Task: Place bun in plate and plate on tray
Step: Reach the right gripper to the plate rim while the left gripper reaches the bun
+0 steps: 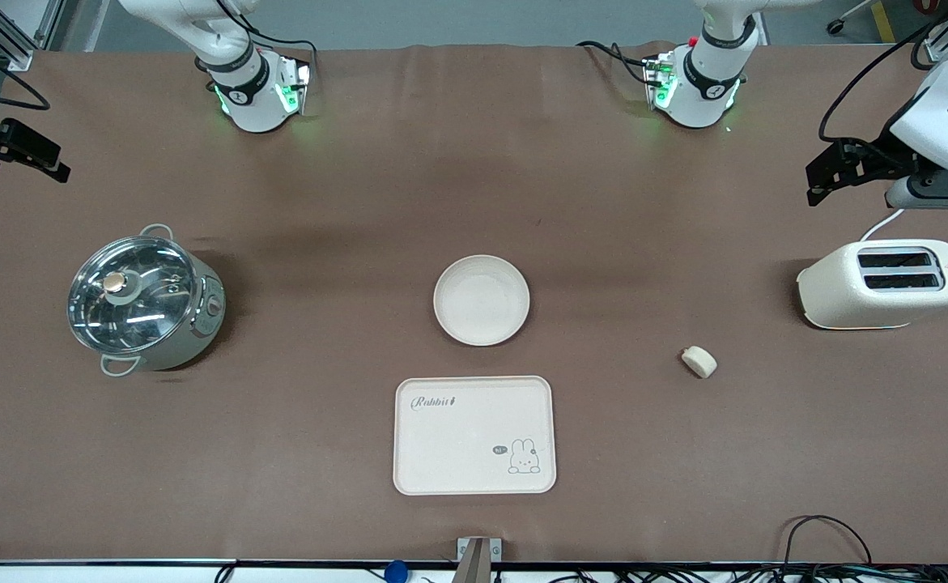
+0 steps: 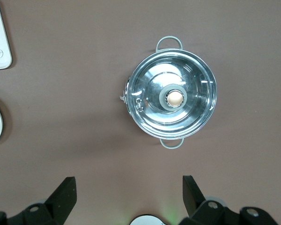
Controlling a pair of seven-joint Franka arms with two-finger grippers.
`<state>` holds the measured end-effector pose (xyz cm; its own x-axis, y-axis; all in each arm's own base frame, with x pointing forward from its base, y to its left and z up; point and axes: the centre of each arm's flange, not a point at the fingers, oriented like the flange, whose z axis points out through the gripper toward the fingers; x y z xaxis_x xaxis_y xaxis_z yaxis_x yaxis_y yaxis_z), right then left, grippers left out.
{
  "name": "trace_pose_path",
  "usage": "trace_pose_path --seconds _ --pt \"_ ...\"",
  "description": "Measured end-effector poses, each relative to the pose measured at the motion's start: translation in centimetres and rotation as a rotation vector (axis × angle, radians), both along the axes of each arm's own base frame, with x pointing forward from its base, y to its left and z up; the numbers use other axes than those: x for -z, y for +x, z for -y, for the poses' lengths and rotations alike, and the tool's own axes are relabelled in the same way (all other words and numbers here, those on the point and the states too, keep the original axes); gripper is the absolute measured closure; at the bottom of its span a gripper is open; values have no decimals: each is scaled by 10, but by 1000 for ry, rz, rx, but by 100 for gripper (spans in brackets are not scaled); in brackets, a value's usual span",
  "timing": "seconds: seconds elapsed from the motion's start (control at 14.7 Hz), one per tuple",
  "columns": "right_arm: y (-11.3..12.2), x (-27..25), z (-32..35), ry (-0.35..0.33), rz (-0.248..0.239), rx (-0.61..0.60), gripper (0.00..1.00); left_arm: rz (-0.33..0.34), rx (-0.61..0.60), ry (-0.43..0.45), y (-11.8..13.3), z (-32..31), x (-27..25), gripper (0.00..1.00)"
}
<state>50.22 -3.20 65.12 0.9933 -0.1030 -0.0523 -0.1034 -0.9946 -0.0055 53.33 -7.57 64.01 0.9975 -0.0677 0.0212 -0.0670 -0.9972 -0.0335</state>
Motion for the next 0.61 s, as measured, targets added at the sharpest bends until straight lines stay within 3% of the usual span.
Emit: trace_pose_path --seconds 0.34,0.61 --pt "2 0 -7 1 13 -4 0 -21 -1 -1 7 -1 11 0" --pt "32 52 -104 6 -2 -34 0 -104 -49 -9 41 -2 74 0"
